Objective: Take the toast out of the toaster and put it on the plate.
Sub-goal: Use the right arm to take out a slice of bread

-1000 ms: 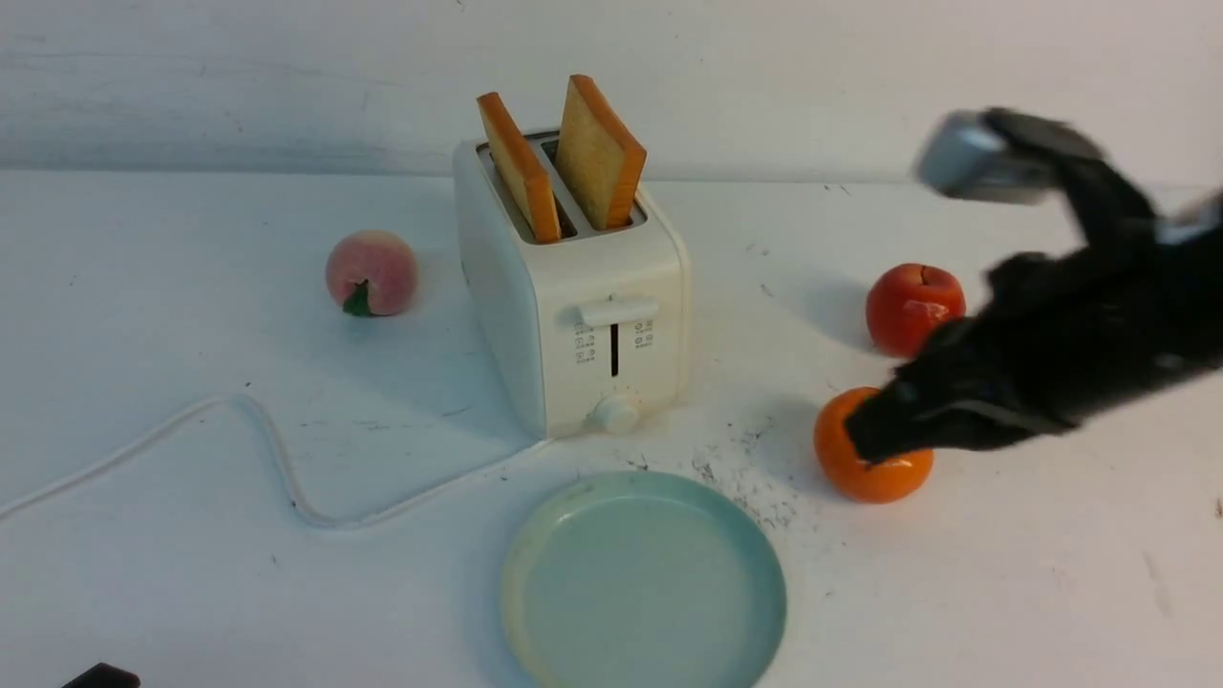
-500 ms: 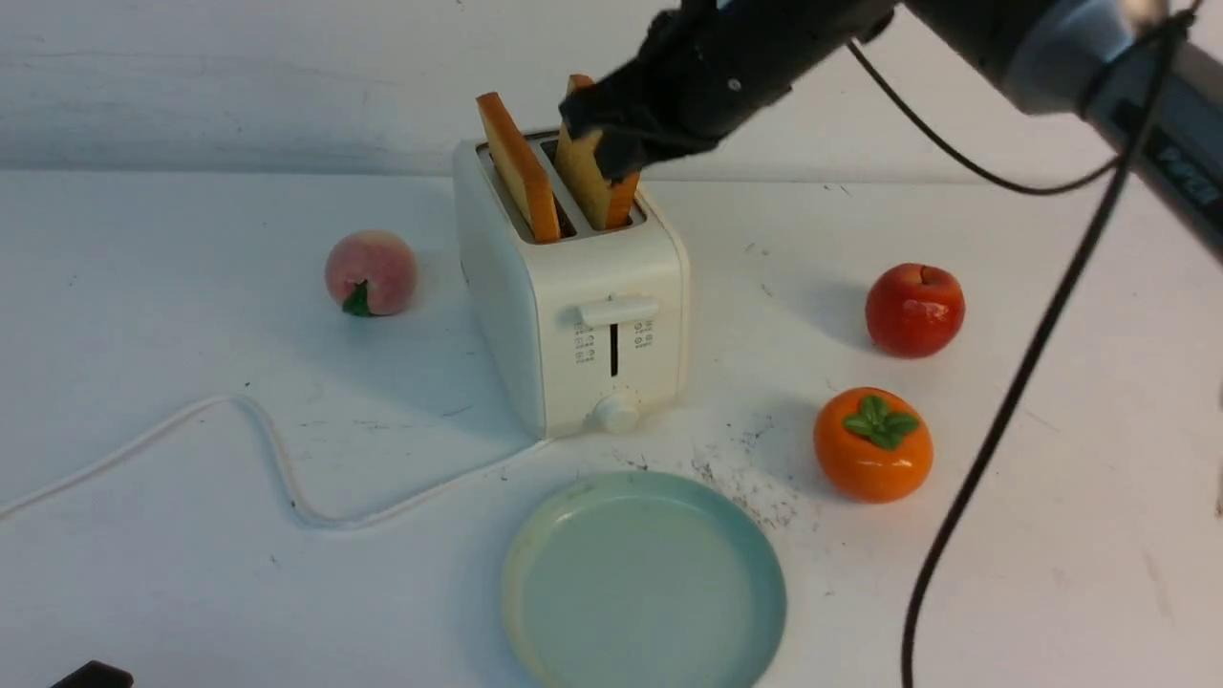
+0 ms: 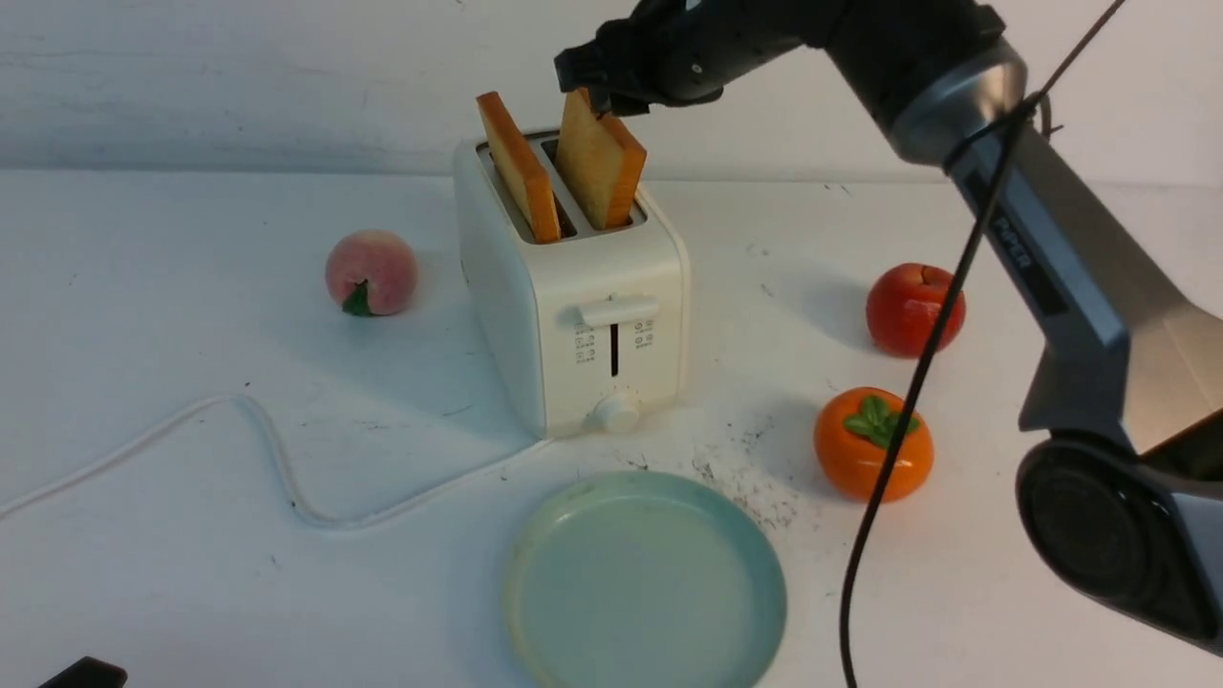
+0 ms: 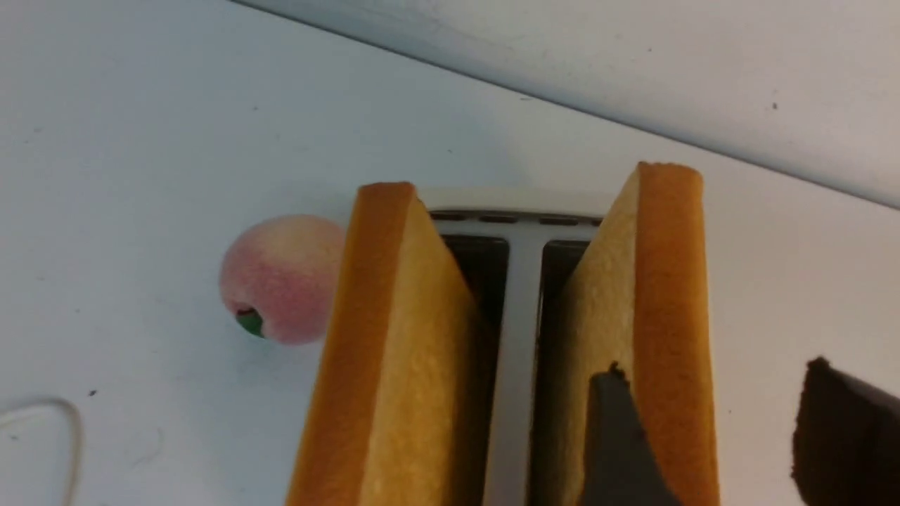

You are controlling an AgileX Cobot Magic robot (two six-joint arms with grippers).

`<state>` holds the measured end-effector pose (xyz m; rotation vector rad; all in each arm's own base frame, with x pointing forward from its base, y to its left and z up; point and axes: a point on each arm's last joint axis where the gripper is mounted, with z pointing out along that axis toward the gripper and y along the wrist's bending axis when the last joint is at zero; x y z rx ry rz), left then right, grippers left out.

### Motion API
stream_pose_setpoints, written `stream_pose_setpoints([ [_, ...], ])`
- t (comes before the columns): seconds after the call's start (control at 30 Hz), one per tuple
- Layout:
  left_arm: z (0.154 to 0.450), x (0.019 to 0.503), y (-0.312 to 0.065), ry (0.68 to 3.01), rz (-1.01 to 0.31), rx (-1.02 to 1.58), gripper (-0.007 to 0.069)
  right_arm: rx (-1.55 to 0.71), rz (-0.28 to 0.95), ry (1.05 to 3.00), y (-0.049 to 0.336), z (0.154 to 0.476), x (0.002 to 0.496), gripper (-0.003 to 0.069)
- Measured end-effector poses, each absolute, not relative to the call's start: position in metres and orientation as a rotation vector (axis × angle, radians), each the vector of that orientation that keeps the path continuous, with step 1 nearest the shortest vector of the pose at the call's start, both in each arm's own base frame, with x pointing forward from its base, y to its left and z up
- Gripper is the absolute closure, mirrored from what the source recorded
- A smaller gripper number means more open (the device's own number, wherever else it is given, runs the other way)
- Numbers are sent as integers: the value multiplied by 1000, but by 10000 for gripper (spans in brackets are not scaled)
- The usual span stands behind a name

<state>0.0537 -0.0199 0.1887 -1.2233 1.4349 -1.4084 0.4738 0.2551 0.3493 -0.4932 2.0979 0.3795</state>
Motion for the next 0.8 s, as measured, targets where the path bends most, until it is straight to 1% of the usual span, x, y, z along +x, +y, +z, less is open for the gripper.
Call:
stream_pose_setpoints([
  [0.03, 189, 54, -20, 1435, -1408, -1223, 389, -494, 375, 2102, 256, 345, 476, 239],
  [0.1, 189, 54, -20, 1435, -1408, -1223, 389, -495, 372, 2109, 257, 340, 478, 209],
  [0.2, 189, 54, -20, 1435, -1408, -1223, 389, -499, 366, 2131, 260, 323, 484, 139],
  [0.3, 189, 54, -20, 1437, -1409, -1224, 389, -502, 362, 2148, 262, 312, 488, 131],
  [0.37, 188, 53, -21, 1452, -1410, -1225, 389, -503, 359, 2156, 263, 307, 490, 144],
  [0.43, 187, 53, -22, 1474, -1411, -1228, 389, -505, 356, 2164, 264, 301, 491, 181],
  [0.5, 185, 52, -23, 1493, -1413, -1230, 389, -507, 351, 2172, 264, 296, 493, 269],
  [0.57, 185, 52, -24, 1503, -1413, -1231, 389, -504, 344, 2160, 263, 298, 493, 371],
  [0.63, 184, 52, -24, 1510, -1414, -1232, 389, -497, 358, 2142, 263, 306, 491, 522],
  [0.67, 184, 52, -24, 1510, -1414, -1232, 389, -498, 359, 2141, 263, 306, 491, 533],
  [0.7, 184, 52, -24, 1516, -1412, -1231, 389, -499, 358, 2130, 263, 312, 489, 542],
  [0.73, 184, 52, -24, 1515, -1412, -1231, 389, -498, 357, 2129, 263, 313, 489, 540],
  [0.8, 184, 52, -24, 1520, -1411, -1231, 389, -497, 354, 2109, 258, 335, 480, 532],
])
